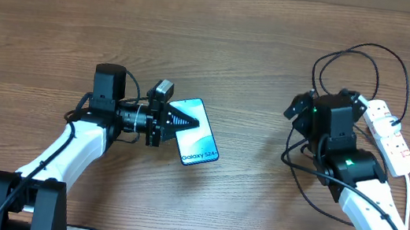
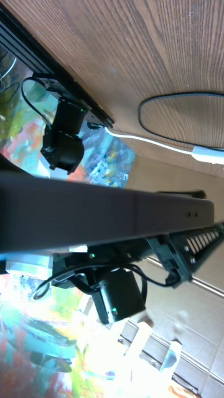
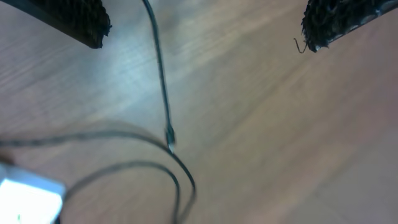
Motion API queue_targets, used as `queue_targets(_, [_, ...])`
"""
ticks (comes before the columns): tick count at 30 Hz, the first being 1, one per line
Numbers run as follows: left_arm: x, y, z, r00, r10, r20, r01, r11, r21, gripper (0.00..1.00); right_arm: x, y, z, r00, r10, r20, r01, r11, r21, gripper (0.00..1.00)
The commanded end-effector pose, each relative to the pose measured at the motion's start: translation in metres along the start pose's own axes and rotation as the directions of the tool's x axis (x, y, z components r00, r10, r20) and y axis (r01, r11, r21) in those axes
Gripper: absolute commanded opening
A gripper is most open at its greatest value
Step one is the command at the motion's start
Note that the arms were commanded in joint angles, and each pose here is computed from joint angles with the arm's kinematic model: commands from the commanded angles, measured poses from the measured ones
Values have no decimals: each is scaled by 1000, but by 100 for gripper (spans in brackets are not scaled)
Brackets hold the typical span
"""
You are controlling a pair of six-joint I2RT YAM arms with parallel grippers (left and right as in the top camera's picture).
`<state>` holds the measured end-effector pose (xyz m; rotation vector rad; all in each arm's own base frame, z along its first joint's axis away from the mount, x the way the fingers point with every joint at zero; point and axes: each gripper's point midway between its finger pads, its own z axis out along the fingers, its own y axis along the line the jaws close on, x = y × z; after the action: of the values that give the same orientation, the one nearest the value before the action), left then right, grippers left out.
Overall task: Plug charger to phone and switch on socket
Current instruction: 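Move the right gripper to the black charging cable near the power strip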
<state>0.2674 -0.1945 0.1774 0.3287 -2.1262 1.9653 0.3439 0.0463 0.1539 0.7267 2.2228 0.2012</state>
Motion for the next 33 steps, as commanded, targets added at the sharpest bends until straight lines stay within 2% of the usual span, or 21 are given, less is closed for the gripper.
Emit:
queue_targets(1, [4, -7, -2, 999, 32, -29, -32, 999, 24, 4, -1, -3, 16, 995, -93, 19, 92, 995, 36, 92])
queue_targets(5, [0, -8, -8, 999, 33, -6, -33, 999, 30, 4, 8, -1, 54, 980, -199, -6, 199, 978, 57, 89])
queue_targets(9, [-3, -8, -12, 999, 32, 6, -32, 999, 34, 4, 25, -23, 88, 980, -182, -84, 190, 975, 113, 89])
queue_targets(14, [-10, -4, -12, 998, 31, 49, -31, 999, 10, 4, 34, -44, 116, 980, -120, -160, 138, 985, 104, 88])
queue_targets(21, [-19, 0, -13, 995, 23, 98, -21, 1000, -17, 4, 33, -37, 137, 971, -187, -150, 194, 981, 30, 86])
queue_targets(26, [-19, 0, -13, 995, 22, 99, -21, 1000, -17, 4, 51, -48, 159, 964, -194, -184, 207, 977, 52, 76])
queue_targets(33, [-23, 3, -13, 992, 12, 125, -8, 1000, -30, 5, 45, -46, 174, 973, -196, -124, 203, 978, 48, 75])
